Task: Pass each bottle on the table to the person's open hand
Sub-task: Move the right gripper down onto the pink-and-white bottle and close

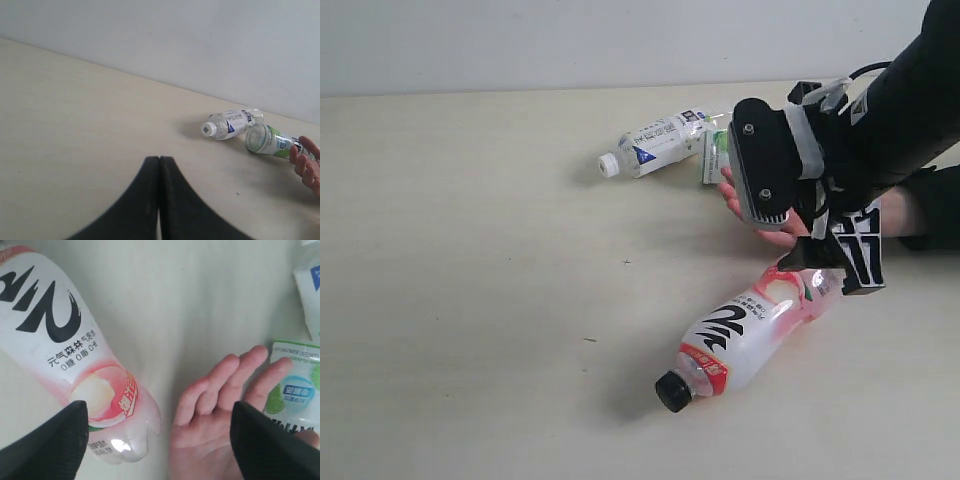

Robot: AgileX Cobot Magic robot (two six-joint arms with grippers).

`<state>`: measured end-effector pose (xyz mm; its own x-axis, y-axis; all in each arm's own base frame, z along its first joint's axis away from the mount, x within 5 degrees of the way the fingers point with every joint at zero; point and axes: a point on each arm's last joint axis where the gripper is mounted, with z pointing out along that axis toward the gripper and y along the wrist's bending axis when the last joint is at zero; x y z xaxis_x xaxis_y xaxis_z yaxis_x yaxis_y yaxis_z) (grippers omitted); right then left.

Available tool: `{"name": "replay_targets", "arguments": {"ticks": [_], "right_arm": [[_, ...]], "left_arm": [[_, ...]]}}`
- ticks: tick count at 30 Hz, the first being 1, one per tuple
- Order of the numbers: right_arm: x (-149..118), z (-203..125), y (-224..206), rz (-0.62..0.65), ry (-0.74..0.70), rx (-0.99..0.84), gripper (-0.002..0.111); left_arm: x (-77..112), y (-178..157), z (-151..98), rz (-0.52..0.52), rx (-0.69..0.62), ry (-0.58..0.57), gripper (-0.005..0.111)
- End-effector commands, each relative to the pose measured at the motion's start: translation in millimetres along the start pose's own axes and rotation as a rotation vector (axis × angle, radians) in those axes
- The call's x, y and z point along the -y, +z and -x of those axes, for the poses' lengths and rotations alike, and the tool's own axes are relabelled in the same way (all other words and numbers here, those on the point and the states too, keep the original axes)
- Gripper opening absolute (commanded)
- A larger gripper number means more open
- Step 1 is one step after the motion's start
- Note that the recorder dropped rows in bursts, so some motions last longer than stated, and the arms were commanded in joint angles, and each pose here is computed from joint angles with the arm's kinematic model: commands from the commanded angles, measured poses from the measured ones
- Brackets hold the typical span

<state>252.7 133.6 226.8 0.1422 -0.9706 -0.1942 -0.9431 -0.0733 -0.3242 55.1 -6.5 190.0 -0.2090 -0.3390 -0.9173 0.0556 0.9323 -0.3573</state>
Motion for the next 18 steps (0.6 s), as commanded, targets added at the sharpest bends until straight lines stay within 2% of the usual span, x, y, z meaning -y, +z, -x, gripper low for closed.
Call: {"name": "replay_targets", "arguments": {"ticks": [1, 8, 14, 18], "right_arm": [[-5.0, -2.0, 12.7, 0.076, -0.038, -0.023, 0.074], [-11.2, -3.8, 22.4, 0.130, -0.067, -0.026, 0.074], [-22.4, -8.7, 29.1, 0.175, -0.156, -0.034, 0.075], [-23.7, -9.4, 32.3, 0.152, -0.190, -0.024, 0.076]], "left_arm": [[0.2, -0.3, -0.2, -0.008, 0.006, 0.006, 0.000], [0.2, -0.3, -0.2, -0.008, 0.006, 0.006, 0.000], [0.2, -0.3, -0.2, -0.008, 0.006, 0.006, 0.000], [0.2, -0.3, -0.2, -0.008, 0.006, 0.006, 0.000]]}}
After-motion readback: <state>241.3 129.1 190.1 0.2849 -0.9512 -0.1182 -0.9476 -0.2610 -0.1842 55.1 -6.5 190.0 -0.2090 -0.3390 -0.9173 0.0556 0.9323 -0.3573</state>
